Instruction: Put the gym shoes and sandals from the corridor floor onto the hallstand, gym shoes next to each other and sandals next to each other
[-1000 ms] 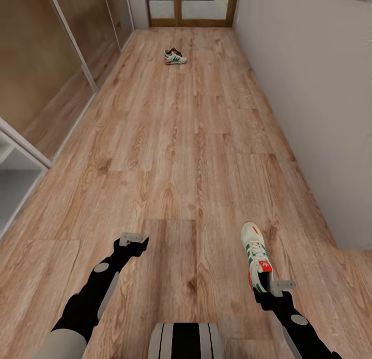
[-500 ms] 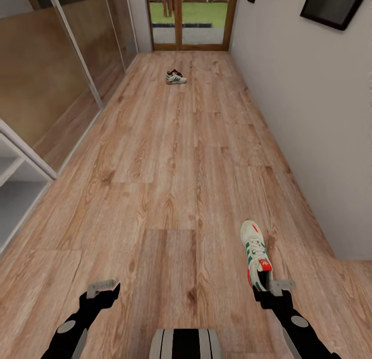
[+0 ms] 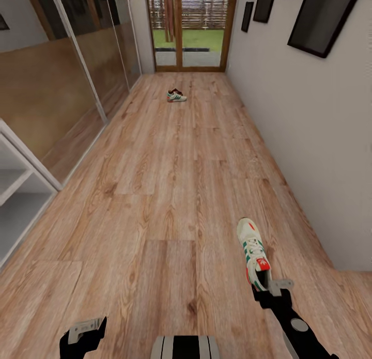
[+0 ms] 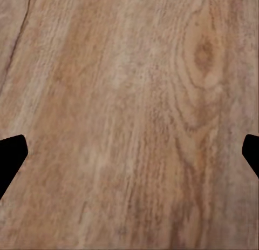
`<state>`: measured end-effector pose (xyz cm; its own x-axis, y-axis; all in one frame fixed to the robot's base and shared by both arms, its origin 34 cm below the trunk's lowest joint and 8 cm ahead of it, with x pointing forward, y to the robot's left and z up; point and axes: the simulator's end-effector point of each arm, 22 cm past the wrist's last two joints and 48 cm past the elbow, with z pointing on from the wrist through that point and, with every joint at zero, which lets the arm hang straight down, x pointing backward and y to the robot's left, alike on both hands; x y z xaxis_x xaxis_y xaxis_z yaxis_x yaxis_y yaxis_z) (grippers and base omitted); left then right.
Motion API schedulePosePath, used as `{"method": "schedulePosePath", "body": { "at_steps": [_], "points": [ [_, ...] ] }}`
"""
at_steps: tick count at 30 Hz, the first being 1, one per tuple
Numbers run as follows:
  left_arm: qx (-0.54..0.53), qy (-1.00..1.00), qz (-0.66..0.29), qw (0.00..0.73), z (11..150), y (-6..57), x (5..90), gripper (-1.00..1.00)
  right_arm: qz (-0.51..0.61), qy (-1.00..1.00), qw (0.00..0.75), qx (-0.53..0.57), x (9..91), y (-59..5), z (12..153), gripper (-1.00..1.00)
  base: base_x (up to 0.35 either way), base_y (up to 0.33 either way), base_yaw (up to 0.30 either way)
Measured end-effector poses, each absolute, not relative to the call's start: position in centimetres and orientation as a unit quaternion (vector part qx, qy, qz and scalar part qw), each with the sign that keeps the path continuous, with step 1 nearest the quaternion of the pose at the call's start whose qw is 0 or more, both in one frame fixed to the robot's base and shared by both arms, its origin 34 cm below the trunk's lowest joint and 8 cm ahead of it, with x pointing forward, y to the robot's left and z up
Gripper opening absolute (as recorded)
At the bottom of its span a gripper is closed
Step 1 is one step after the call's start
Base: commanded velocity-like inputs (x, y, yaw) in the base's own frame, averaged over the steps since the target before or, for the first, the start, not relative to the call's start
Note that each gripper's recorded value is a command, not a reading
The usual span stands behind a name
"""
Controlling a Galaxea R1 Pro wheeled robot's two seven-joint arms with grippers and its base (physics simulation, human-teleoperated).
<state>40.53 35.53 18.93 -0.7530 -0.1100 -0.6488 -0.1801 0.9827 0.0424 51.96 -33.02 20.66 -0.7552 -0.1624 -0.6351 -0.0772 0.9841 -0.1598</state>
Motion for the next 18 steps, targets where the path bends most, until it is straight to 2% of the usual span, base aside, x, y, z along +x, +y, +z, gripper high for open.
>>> {"method": "schedulePosePath", "body": {
  "at_steps": [3,13,18],
  "points": [
    [-0.096,0.931,0.065,0.345,19.4,37.3,39.4,1.0,-0.063,0.928,0.36,-0.073,49.7,-33.0,21.0,-1.0,0.0,0.0,-0.052],
    [-0.097,0.928,0.065,0.353,20.8,37.3,38.0,1.0,-0.054,0.92,0.381,-0.072,42.0,-32.9,20.0,-1.0,0.0,0.0,-0.062],
    [-0.097,0.925,0.063,0.361,21.4,37.2,38.2,1.0,-0.053,0.918,0.389,-0.067,41.1,-33.0,20.2,-1.0,0.0,0.0,-0.046]
  ]
}}
